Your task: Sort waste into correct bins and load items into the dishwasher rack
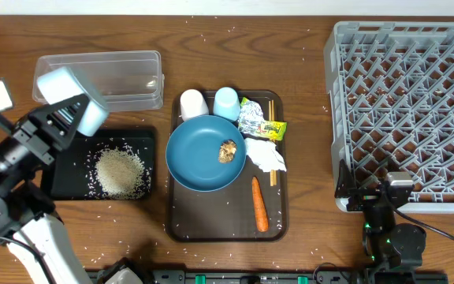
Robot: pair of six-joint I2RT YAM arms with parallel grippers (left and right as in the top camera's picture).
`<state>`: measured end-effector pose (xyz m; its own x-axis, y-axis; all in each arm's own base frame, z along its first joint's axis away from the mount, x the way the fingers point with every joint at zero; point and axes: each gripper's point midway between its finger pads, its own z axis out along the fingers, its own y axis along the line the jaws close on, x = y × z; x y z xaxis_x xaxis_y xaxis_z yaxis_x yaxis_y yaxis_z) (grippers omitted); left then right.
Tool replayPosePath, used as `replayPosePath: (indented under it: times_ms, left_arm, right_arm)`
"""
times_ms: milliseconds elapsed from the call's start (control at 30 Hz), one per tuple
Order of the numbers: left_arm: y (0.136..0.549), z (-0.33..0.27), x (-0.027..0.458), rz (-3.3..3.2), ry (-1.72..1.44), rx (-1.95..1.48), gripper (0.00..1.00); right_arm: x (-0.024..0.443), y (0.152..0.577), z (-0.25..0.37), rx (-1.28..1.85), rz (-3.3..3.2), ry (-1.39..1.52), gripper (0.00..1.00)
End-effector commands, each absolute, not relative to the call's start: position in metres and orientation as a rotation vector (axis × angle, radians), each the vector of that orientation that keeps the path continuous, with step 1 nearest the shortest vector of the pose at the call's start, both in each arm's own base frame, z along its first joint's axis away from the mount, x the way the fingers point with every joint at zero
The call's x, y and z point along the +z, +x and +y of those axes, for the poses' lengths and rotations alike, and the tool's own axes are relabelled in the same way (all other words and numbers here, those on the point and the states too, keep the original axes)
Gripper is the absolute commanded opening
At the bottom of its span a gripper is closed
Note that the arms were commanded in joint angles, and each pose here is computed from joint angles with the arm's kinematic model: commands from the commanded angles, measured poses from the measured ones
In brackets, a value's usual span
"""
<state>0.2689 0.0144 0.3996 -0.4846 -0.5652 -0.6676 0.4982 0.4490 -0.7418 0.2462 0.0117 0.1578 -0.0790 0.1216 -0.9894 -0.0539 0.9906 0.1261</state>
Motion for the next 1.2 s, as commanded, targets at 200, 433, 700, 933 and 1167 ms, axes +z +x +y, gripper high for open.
replayPosePath:
  times_ms: [200,433,700,933,1167]
  left_arm:
    - [0.322,0.072,0.336,1.673,-0.348,-1.386,0.06]
    - [0.336,0.087,0.323,1.645,-0.412,-1.37,0.06]
    - [0.346,0.099,0.31,1.634,-0.423,-1.294,0.06]
    - [0.345,0.096,0.299,1.661,-0.508,-1.37,0.06]
    - [0.331,0.075,0.283,1.747,-0.336,-1.419,0.06]
  right_arm:
    - [0.157,0.246,0.013,0.147,1.644,0.042,0.99]
    - [0.157,0.246,0.013,0.147,1.644,0.042,0.99]
    - [0.157,0.246,0.013,0.147,1.644,0.042,0.99]
    - [0.157,0.246,0.013,0.147,1.644,0.042,0.99]
    - [0.157,0.246,0.013,0.147,1.644,0.042,0.99]
